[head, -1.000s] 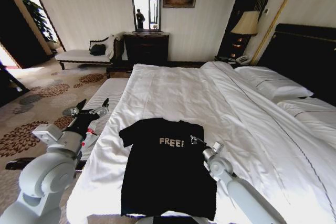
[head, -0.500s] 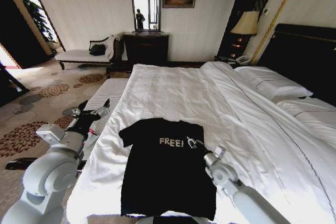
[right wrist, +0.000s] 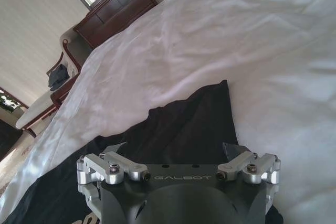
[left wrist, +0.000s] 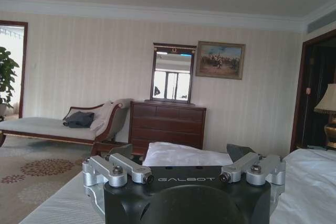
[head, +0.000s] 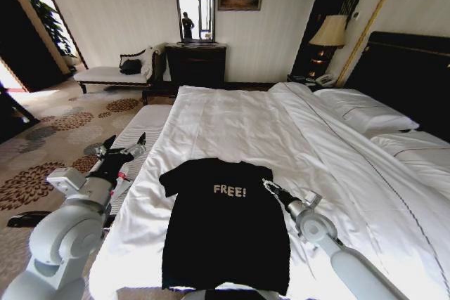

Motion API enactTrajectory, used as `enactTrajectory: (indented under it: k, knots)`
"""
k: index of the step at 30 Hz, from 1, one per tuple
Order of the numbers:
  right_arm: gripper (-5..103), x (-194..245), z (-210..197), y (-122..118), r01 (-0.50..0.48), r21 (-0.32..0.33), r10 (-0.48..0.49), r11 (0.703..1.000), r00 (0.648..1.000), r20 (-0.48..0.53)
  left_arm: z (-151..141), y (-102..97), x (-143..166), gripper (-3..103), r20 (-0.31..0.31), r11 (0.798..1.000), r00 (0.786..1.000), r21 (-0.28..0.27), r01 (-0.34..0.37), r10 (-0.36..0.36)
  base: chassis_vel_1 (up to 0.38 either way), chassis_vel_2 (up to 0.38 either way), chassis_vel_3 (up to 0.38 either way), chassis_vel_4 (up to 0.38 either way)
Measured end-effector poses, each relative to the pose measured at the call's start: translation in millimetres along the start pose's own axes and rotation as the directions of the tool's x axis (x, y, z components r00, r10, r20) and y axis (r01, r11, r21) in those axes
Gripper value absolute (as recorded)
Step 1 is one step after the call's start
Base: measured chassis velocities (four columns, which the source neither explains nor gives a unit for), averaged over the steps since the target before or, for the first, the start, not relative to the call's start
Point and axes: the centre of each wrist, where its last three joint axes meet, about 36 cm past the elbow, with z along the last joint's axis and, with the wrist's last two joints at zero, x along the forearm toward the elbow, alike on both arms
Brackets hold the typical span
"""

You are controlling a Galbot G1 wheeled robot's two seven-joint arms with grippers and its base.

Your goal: Fold the clothes on the bed.

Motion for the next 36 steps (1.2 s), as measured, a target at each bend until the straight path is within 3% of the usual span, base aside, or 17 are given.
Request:
enactTrajectory:
  k: [9, 19, 25, 28, 29, 31, 32, 33, 36]
  knots:
    - [100, 14.1, 19.4, 10.6, 0.020, -0.008, -0.020, 1.000, 0.999, -0.045, -1.6, 2.1, 0.8, 100, 0.003, 1.000, 1.000, -0.010, 0.009, -0.009, 0.000, 0.000, 0.000, 0.000]
    - [100, 38.6, 41.6, 18.9, 0.047, 0.030, -0.045, 0.998, 0.996, -0.079, 1.3, 4.1, -4.0, 100, -0.001, 1.000, 1.000, -0.003, 0.016, -0.016, 0.000, 0.000, 0.000, 0.000]
    - [100, 39.4, 36.7, 22.1, 0.054, 0.044, -0.052, 0.998, 0.997, -0.053, 6.0, 9.0, -9.9, 100, -0.014, 1.000, 1.000, 0.005, 0.026, -0.026, 0.000, 0.000, 0.000, 0.000]
    - [100, 33.7, 14.2, 25.0, 0.076, 0.145, -0.090, 0.987, 0.992, 0.092, 22.7, 23.7, -29.1, 100, -0.086, 0.994, 0.996, 0.096, 0.048, -0.040, 0.000, 0.000, 0.000, 0.000]
    - [100, 33.7, 14.2, 25.0, 0.076, 0.145, -0.090, 0.987, 0.992, 0.092, 22.7, 23.7, -29.1, 100, -0.086, 0.994, 0.996, 0.096, 0.048, -0.040, 0.000, 0.000, 0.000, 0.000]
    - [100, 28.2, -1.3, 21.8, 0.066, 0.206, -0.102, 0.976, 0.980, 0.169, 42.0, 36.6, -45.2, 100, -0.159, 0.983, 0.986, 0.168, 0.069, -0.042, 0.000, 0.000, 0.000, 0.000]
    - [100, 26.5, -8.4, 20.9, 0.059, 0.215, -0.101, 0.975, 0.976, 0.194, 54.7, 42.7, -53.5, 100, -0.202, 0.977, 0.978, 0.197, 0.088, -0.047, 0.000, 0.000, 0.000, 0.000]
    - [100, 26.5, -8.4, 20.9, 0.059, 0.215, -0.101, 0.975, 0.976, 0.194, 54.7, 42.7, -53.5, 100, -0.202, 0.977, 0.978, 0.197, 0.088, -0.047, 0.000, 0.000, 0.000, 0.000]
    - [100, 24.1, -25.8, 19.4, 0.044, 0.207, -0.096, 0.977, 0.964, 0.248, 91.2, 58.1, -72.9, 100, -0.310, 0.951, 0.949, 0.270, 0.150, -0.062, 0.000, 0.000, 0.000, 0.000]
